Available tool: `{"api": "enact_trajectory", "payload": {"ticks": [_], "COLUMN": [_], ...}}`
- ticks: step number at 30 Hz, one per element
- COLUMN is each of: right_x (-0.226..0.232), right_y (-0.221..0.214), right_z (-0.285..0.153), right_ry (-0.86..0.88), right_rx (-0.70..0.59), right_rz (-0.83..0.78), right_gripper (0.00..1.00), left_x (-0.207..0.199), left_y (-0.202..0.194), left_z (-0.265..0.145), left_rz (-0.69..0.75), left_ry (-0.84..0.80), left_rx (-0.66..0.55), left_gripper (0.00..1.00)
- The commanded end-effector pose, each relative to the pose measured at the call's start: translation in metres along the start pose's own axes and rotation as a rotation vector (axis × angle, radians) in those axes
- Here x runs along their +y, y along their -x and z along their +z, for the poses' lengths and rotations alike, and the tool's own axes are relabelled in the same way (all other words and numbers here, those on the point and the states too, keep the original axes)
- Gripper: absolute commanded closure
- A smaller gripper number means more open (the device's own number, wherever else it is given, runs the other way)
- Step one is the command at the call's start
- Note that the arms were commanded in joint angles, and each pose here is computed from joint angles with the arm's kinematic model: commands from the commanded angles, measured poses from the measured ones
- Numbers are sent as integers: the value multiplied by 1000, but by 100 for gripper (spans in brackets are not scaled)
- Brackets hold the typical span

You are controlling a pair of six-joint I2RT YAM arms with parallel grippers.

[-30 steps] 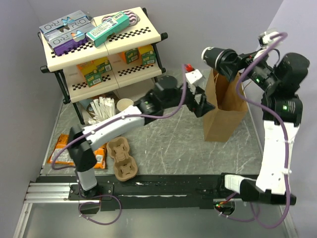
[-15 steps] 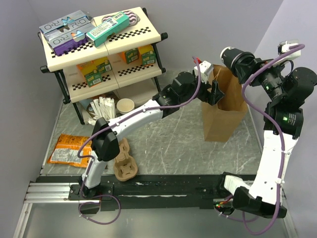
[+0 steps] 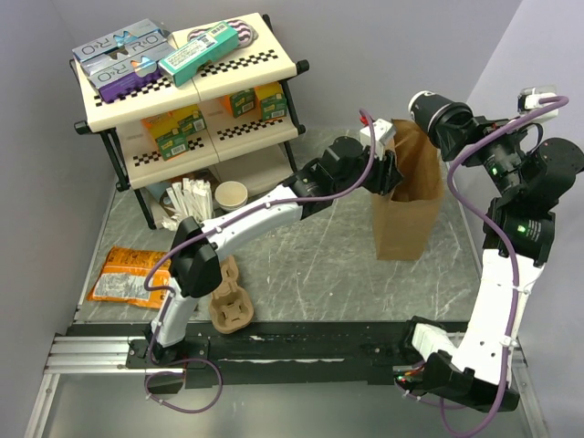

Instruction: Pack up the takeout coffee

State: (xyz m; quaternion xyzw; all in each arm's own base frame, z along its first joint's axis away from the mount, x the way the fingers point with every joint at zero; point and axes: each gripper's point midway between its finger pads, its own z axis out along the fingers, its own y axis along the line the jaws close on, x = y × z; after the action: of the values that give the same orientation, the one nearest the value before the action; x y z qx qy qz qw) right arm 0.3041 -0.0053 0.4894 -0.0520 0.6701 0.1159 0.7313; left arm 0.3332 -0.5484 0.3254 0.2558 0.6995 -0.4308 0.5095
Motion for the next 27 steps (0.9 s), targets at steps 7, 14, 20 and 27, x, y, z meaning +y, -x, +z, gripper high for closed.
{"api": "enact_trajectory", "payload": {"ticks": [7, 14, 20, 27], "right_x": [2, -1, -4, -3], "right_y": [11, 15, 16, 15], "right_z": [-4, -3, -3, -7], "right_ry": [17, 16, 8, 11], "right_rx": [-55, -65, -70, -77], "right_rz": [12, 23, 26, 39], "right_gripper": [37, 37, 37, 37], "left_x": [-21, -20, -11, 21], "left_y": [25, 63, 82, 84], "left_z": [-37, -49, -61, -84], "left_rz": [124, 247, 393, 462], "left_ry": [-107, -94, -86, -56], "left_rx": [50, -18, -40, 23], "left_gripper": [72, 99, 99, 99]}}
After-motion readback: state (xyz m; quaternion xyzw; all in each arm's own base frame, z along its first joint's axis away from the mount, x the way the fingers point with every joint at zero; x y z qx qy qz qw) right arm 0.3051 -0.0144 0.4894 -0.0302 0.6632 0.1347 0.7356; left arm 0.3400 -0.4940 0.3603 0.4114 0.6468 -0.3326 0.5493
